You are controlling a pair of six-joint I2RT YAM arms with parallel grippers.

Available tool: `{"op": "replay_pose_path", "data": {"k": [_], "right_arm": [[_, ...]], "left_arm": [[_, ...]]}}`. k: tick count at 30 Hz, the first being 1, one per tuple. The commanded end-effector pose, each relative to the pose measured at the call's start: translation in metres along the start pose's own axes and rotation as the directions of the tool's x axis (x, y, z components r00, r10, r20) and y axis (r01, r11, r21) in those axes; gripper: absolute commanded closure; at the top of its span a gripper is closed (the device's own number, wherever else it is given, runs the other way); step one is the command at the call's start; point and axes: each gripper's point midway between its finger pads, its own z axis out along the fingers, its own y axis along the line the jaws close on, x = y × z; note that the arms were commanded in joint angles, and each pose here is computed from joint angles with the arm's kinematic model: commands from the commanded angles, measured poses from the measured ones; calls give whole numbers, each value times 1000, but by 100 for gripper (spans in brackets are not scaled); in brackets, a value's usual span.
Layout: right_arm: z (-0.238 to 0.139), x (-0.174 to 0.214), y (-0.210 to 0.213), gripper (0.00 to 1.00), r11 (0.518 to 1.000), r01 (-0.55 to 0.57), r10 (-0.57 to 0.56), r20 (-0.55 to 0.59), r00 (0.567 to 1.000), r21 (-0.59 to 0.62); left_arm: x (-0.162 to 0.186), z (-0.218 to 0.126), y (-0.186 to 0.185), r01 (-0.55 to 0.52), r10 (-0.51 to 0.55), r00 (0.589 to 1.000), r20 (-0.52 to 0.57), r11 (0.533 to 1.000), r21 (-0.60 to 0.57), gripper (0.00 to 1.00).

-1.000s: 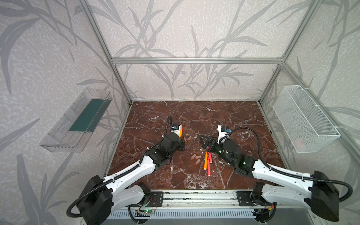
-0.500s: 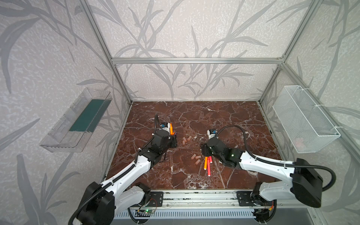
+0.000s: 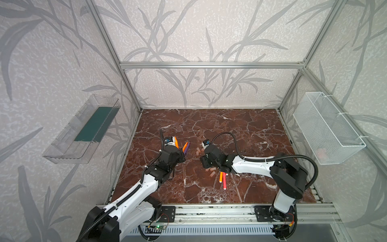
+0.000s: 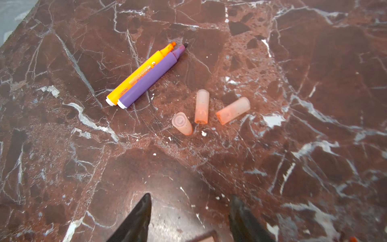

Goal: Insert the pens into the pen caps
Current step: 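Lower the right gripper onto a pink cap and grasp it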

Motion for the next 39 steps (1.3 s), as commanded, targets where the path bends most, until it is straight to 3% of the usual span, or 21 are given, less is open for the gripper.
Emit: {"op": "replay_pose_path", "data": {"k": [1, 15, 18, 34, 39], "right_arm": [[12, -22, 17, 43, 998, 52, -50, 62, 997, -37], [59, -28, 15, 52, 995, 81, -83, 33, 996, 62], [64, -29, 15, 58, 994, 85, -87, 29, 996, 69], [76, -23, 9, 61, 990, 84, -86, 8, 996, 113], [77, -20, 9, 72, 991, 80, -81, 7, 997, 112]], "left_arm": [[-16, -5, -14, 0, -1, 1000, 29, 998, 56, 100], [-16, -7, -13, 9, -11, 999, 34, 999, 54, 100], [-16, -6, -15, 11, -12, 999, 32, 998, 59, 100], [-15, -6, -16, 14, -16, 1000, 27, 998, 68, 100], [-14, -6, -16, 14, -16, 1000, 24, 998, 68, 100]]}}
